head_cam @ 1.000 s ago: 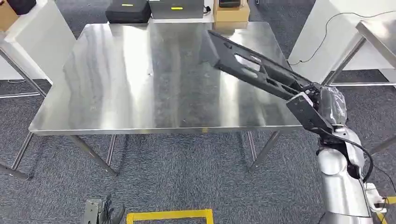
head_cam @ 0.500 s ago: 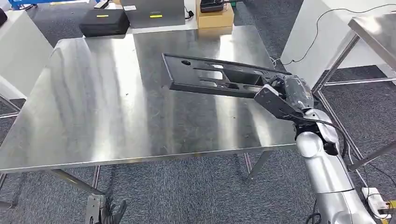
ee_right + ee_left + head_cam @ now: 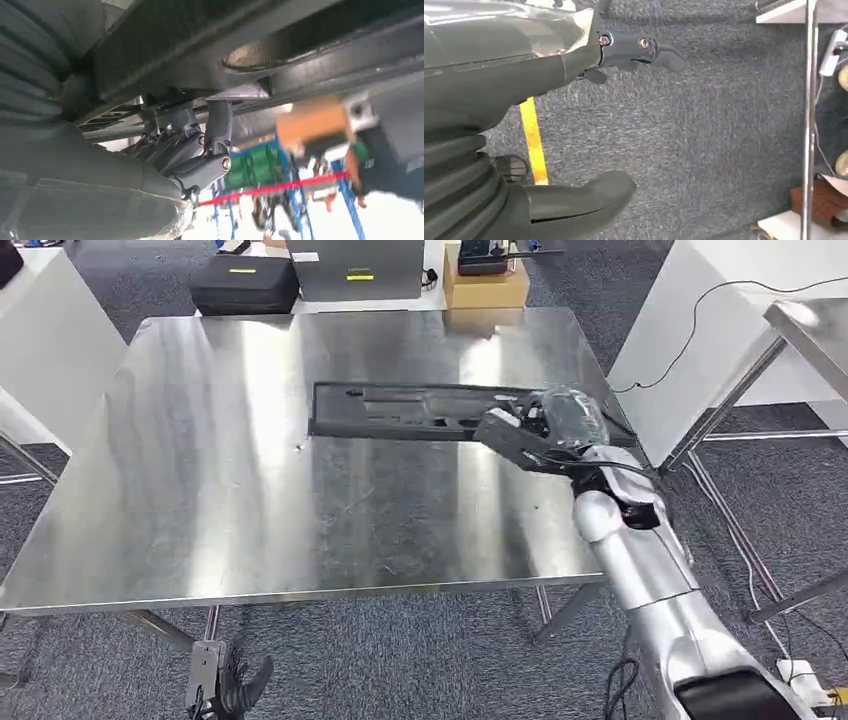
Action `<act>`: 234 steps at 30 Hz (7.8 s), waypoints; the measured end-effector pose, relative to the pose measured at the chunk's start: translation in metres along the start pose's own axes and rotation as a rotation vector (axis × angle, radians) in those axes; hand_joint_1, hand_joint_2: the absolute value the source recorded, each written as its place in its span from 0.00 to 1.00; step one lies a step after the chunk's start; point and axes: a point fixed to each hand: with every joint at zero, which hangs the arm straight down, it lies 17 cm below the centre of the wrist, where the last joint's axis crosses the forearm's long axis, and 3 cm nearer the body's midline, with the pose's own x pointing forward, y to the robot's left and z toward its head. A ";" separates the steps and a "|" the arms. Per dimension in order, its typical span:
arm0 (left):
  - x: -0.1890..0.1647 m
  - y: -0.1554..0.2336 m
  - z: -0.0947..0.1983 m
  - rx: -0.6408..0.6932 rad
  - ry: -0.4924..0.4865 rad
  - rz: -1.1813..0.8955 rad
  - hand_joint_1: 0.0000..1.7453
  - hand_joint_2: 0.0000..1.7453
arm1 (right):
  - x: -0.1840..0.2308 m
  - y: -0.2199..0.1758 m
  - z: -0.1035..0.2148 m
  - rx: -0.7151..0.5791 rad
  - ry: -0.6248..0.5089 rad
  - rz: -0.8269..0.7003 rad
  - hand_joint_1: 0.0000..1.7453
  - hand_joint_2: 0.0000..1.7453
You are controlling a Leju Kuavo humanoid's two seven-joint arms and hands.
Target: Take the parts from the cabinet and place them on the table.
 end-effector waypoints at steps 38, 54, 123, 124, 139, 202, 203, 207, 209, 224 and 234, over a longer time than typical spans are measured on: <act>-0.022 0.003 0.016 0.011 0.025 0.044 0.00 0.00 | -0.069 0.096 -0.014 0.112 0.231 0.218 0.00 1.00; -0.056 0.065 0.048 0.173 0.064 0.060 0.00 0.00 | 0.050 -0.101 0.135 -0.911 -0.276 -0.519 0.00 1.00; -0.068 0.153 0.078 0.407 0.093 0.181 0.00 0.00 | -0.034 -0.028 0.284 -0.932 -0.049 -0.765 0.00 1.00; -0.067 0.153 0.076 0.406 0.093 0.180 0.00 0.00 | -0.034 -0.028 0.284 -0.932 -0.047 -0.767 0.00 0.00; -0.068 0.157 0.079 0.418 0.094 0.189 0.00 0.00 | -0.045 -0.026 0.288 -0.939 -0.018 -0.786 0.00 0.00; -0.035 0.121 0.045 0.314 0.029 0.154 0.00 0.00 | -0.100 -0.013 0.331 -0.988 0.123 -0.795 0.00 0.00; -0.036 0.122 0.045 0.316 0.029 0.156 0.00 0.00 | -0.100 -0.014 0.330 -0.991 0.121 -0.794 0.00 0.00; -0.043 0.127 0.054 0.323 0.040 0.170 0.00 0.00 | -0.099 -0.012 0.330 -0.992 0.127 -0.802 0.00 0.00; -0.045 0.130 0.056 0.325 0.042 0.171 0.00 0.00 | -0.100 -0.011 0.331 -0.995 0.129 -0.808 0.00 0.00; -0.042 0.133 0.055 0.307 0.032 0.134 0.00 0.00 | -0.106 0.002 0.347 -0.992 0.172 -0.822 0.00 0.00; -0.039 0.123 0.049 0.272 0.038 0.101 0.00 0.00 | -0.108 0.006 0.357 -0.992 0.195 -0.825 0.00 0.00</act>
